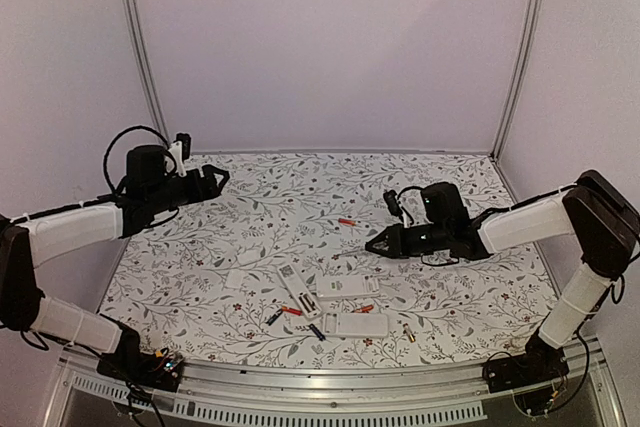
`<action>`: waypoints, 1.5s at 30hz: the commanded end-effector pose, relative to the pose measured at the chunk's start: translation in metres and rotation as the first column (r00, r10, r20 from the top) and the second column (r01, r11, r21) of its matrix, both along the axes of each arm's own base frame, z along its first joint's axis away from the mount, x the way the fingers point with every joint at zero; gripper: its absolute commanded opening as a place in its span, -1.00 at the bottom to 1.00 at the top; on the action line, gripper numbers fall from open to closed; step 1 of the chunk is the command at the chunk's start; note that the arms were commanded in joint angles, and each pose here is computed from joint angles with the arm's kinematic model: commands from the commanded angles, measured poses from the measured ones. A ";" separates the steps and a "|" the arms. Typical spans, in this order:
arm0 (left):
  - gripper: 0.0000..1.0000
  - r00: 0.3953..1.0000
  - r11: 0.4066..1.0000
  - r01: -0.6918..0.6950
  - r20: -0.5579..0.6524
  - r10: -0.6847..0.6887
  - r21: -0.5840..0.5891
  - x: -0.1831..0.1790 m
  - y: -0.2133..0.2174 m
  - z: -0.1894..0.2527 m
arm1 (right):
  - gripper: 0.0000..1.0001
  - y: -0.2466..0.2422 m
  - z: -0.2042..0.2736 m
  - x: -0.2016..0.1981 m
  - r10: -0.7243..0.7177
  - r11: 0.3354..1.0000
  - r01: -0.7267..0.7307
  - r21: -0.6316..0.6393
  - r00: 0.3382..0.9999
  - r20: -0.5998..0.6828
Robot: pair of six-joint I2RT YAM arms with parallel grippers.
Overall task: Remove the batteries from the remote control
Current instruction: Place the screwdriver at the center of the board, then reset both arms
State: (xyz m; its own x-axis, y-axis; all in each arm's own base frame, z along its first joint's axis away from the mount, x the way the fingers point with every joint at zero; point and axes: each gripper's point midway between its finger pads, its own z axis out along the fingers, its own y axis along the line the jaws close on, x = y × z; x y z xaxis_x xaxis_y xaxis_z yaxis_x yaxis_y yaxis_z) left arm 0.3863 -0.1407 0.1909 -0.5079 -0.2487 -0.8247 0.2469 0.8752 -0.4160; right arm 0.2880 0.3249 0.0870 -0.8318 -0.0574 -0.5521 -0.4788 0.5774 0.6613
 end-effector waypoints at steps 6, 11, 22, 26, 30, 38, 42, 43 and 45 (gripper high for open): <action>0.75 0.998 0.999 -0.034 0.045 0.035 -0.019 -0.007 0.021 0.006 | -0.63 0.018 -0.013 0.001 0.068 0.998 -0.068 0.016 0.997 -0.035; 0.75 0.998 0.999 -0.033 0.060 0.033 -0.012 -0.008 0.023 0.007 | -0.26 0.013 -0.025 0.006 0.028 0.999 -0.029 -0.033 0.998 -0.050; 0.76 0.992 0.998 -0.067 0.109 0.065 0.009 -0.010 0.033 0.012 | 0.48 -0.008 -0.028 0.020 -0.074 0.985 0.076 -0.153 0.997 0.021; 0.77 0.983 0.993 -0.117 0.148 0.112 0.020 -0.012 0.046 0.014 | 0.83 -0.022 -0.019 0.030 -0.135 0.968 0.150 -0.201 0.987 0.085; 0.78 0.968 0.981 -0.194 0.167 0.187 0.025 -0.013 0.073 0.011 | 0.98 -0.052 0.000 0.045 -0.225 0.939 0.258 -0.227 0.961 0.159; 0.91 0.854 0.884 -0.466 0.248 0.458 -0.028 -0.028 0.173 0.007 | 0.98 -0.170 0.047 0.078 -0.481 0.796 0.561 -0.226 0.814 0.325; 0.94 0.807 0.847 -0.531 0.324 0.493 0.035 -0.036 0.195 0.002 | 0.98 -0.253 0.069 0.093 -0.640 0.626 0.756 -0.188 0.637 0.430; 0.95 0.803 0.844 -0.533 0.344 0.486 0.052 -0.038 0.196 0.001 | 0.98 -0.270 0.075 0.093 -0.658 0.587 0.791 -0.174 0.591 0.467; 0.99 0.790 0.837 -0.542 0.388 0.474 0.081 -0.040 0.197 0.000 | 0.98 -0.300 0.088 0.090 -0.686 0.505 0.854 -0.123 0.484 0.543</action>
State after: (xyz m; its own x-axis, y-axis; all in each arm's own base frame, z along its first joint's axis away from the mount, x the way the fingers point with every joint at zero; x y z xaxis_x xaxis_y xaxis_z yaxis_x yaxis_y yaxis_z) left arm 0.3483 0.0492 0.1746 -0.1377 -0.3369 -0.9314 -0.1635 0.9352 -0.3140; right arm 0.3829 0.0843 0.1614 -0.4939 0.2717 -0.8260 -0.0153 0.9471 0.3206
